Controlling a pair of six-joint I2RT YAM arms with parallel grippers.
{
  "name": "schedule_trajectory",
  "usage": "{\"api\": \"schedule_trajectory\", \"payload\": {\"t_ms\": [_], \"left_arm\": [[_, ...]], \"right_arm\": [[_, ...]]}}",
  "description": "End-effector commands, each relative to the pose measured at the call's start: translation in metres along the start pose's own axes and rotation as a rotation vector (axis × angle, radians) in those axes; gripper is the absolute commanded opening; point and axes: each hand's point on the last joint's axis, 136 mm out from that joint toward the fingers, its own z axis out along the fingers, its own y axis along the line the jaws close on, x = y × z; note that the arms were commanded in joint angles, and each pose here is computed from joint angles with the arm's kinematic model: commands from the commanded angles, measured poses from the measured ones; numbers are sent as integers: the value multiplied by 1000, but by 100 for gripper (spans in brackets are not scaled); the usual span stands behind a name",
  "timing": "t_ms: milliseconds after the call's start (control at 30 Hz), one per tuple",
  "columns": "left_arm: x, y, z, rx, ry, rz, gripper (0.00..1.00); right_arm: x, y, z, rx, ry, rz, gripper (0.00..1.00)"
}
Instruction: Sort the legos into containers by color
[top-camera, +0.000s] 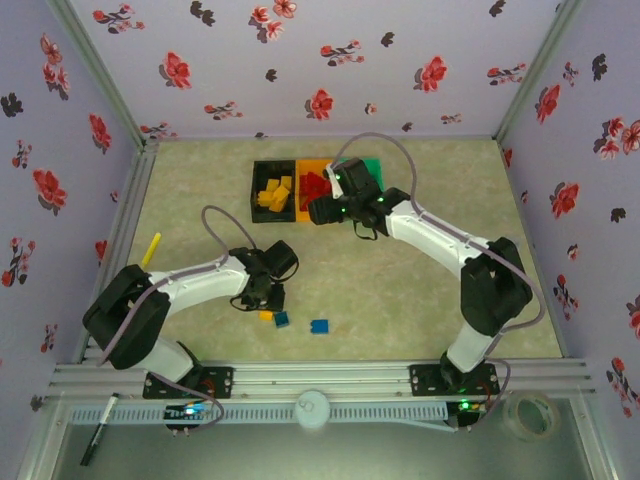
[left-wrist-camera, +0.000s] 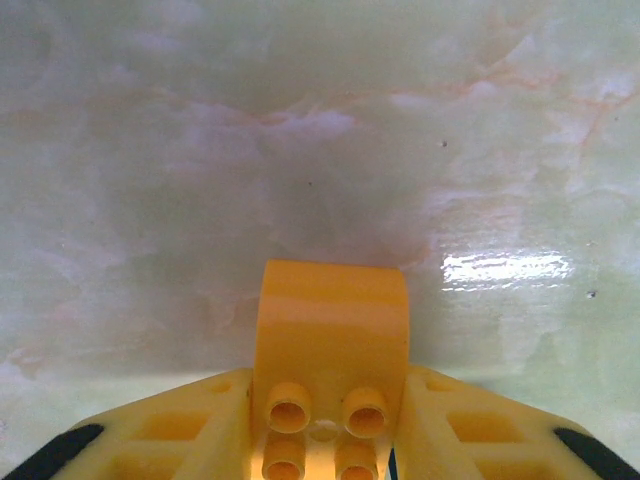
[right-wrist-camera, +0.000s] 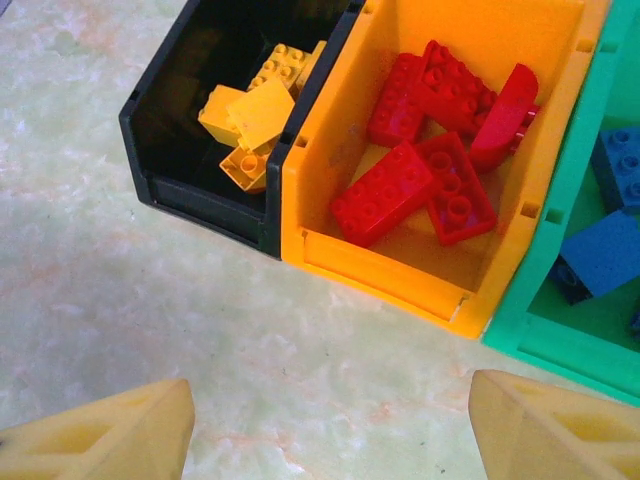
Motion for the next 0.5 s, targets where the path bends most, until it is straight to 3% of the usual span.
{"api": "schedule_trajectory", "payload": {"t_ms": [0,233,467], "left_arm": [[-1,2,0,-35,1,5,35],[-20,5,-12,-65,-46,15,33],[-74,10,-40,-84,-155,12,33]], "right_arm": [[-7,-5,-13,21,-41,16,73],[-6,-9,-17,35,-46,14,73],[-3,-13,-22,55,-52,14,74]]}}
